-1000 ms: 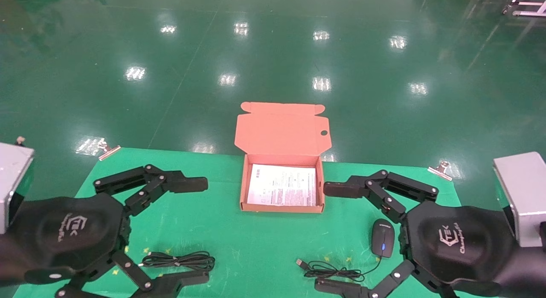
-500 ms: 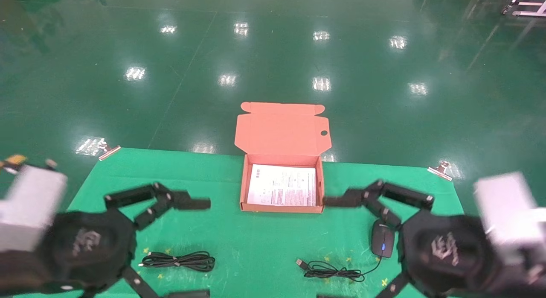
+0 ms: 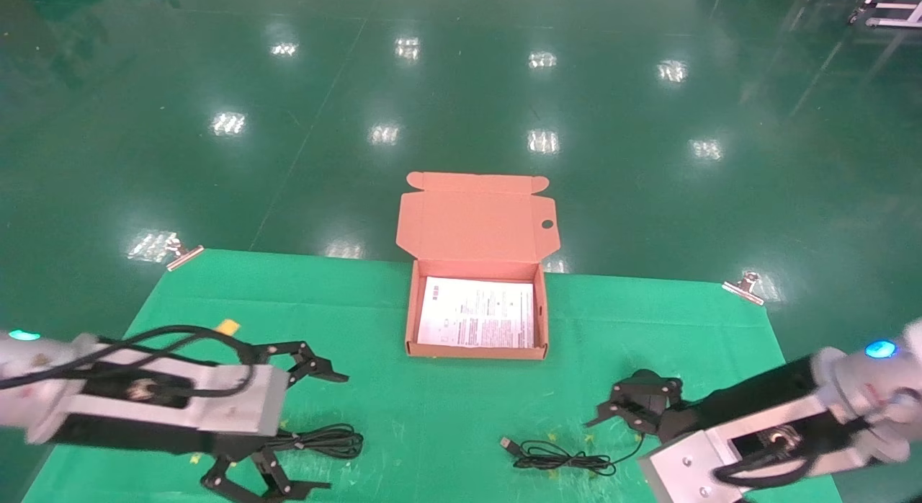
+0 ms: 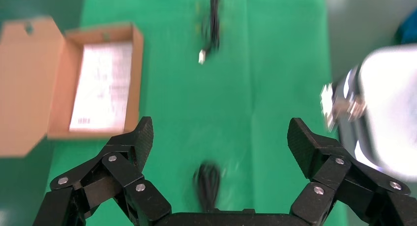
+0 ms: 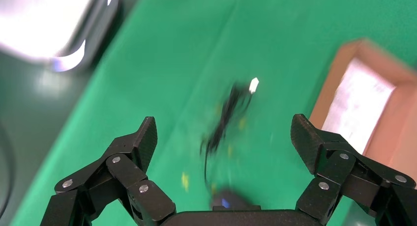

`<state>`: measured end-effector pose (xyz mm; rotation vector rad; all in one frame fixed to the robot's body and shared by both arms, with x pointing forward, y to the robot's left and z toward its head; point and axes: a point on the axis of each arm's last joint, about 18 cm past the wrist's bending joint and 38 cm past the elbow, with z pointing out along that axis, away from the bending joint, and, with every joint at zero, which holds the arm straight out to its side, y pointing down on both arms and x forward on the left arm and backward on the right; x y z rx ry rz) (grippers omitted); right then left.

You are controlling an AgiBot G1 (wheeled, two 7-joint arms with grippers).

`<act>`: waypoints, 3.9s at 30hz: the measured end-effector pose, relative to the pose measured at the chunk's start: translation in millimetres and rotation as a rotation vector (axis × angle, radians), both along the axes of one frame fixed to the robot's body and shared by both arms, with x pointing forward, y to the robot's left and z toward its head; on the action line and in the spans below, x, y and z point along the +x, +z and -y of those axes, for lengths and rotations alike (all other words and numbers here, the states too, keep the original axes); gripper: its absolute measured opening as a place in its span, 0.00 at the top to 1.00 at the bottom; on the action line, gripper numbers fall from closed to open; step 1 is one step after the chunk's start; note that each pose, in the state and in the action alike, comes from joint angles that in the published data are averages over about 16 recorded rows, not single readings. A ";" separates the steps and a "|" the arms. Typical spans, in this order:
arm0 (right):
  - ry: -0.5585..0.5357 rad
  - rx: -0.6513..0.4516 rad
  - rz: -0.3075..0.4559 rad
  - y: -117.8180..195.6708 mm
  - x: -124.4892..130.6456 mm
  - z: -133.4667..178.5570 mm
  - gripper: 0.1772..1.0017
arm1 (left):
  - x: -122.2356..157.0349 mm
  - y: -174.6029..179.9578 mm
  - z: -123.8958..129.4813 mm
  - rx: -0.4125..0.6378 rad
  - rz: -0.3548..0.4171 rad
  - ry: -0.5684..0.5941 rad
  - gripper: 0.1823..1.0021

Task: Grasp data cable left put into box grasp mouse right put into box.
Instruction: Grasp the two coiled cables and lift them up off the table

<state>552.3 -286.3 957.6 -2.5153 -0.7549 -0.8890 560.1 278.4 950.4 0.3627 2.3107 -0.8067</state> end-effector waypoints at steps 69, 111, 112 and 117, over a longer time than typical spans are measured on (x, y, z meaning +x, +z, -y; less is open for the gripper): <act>-0.434 -0.043 -0.044 -135.3 147.1 -12.9 0.07 | 149.5 -117.0 -20.6 0.132 -0.202 0.549 0.07; -0.500 0.092 0.048 -69.1 143.9 9.4 0.93 | 150.0 -62.6 -25.8 0.115 -0.049 0.498 0.89; -0.508 0.111 0.069 -57.3 143.0 12.2 0.94 | 150.0 -53.2 -25.9 0.111 -0.020 0.493 0.89; -0.536 0.218 0.200 10.8 135.6 20.4 0.95 | 147.2 -0.4 -21.1 0.088 0.147 0.463 0.89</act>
